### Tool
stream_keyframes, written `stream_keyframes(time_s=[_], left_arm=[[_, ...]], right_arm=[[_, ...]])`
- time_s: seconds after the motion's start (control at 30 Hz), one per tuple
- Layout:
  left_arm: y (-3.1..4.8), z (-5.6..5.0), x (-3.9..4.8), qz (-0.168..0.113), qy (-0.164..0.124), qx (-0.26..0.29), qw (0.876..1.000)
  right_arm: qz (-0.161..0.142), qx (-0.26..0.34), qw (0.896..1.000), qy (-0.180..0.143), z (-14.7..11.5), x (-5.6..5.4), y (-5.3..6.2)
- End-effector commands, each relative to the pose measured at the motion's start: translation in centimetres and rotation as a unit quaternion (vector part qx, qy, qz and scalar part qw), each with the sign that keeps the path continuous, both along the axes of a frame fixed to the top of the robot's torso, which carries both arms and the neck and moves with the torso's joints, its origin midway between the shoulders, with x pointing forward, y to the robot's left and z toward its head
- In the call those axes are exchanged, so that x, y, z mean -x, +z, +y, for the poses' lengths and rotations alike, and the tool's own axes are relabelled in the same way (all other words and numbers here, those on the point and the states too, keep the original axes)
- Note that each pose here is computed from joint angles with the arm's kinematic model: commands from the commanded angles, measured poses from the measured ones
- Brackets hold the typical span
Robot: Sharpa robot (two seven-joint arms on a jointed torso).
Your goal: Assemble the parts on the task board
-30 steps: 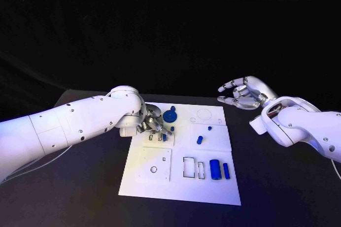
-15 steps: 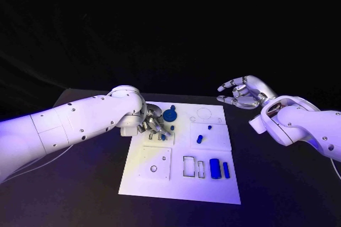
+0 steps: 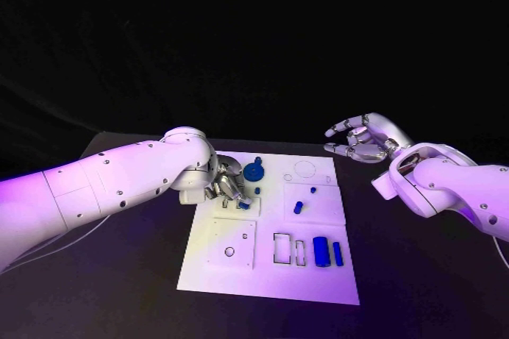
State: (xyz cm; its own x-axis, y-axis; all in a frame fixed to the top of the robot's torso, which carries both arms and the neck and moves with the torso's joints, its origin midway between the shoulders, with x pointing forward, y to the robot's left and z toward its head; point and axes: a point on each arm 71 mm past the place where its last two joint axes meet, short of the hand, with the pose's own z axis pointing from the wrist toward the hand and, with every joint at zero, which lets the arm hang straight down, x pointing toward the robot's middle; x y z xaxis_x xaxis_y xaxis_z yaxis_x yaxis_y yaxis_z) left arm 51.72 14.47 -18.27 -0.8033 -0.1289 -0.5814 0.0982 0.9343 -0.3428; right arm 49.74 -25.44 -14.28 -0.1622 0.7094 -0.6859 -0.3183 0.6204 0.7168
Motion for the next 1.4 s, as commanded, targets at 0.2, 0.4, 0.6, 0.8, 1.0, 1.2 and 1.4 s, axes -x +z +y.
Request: stream_keyframes(time_s=[0.2, 0.4, 0.6, 0.8, 1.0, 1.2, 1.4], left_arm=[[0.30, 0.4, 0.41, 0.014, 0.016, 0.037, 0.999], [0.60, 1.0, 0.60, -0.005, 0.028, 0.045, 0.999], [0.75, 1.4, 0.76, -0.044, 0.034, 0.035, 0.998], [0.62, 1.7, 0.82, -0.085, 0.033, 0.015, 0.996], [0.37, 1.6, 0.95, -0.101, 0.020, -0.005, 0.995], [0.11, 1.4, 0.98, -0.103, 0.010, -0.019, 0.995], [-0.16, 1.1, 1.06, -0.100, 0.003, -0.025, 0.995]], right_arm=[[0.003, 0.005, 1.000, 0.005, 0.0, 0.0, -0.2], [0.003, 0.005, 1.000, 0.003, -0.2, 0.1, -0.2], [0.002, 0.005, 1.000, 0.002, -0.4, 0.1, -0.1], [0.001, 0.005, 1.000, 0.000, -0.5, 0.2, -0.1], [0.001, 0.005, 1.000, 0.000, -0.5, 0.2, -0.1], [0.000, 0.005, 1.000, 0.000, -0.5, 0.2, -0.1], [0.001, 0.005, 1.000, 0.000, -0.5, 0.2, -0.1]])
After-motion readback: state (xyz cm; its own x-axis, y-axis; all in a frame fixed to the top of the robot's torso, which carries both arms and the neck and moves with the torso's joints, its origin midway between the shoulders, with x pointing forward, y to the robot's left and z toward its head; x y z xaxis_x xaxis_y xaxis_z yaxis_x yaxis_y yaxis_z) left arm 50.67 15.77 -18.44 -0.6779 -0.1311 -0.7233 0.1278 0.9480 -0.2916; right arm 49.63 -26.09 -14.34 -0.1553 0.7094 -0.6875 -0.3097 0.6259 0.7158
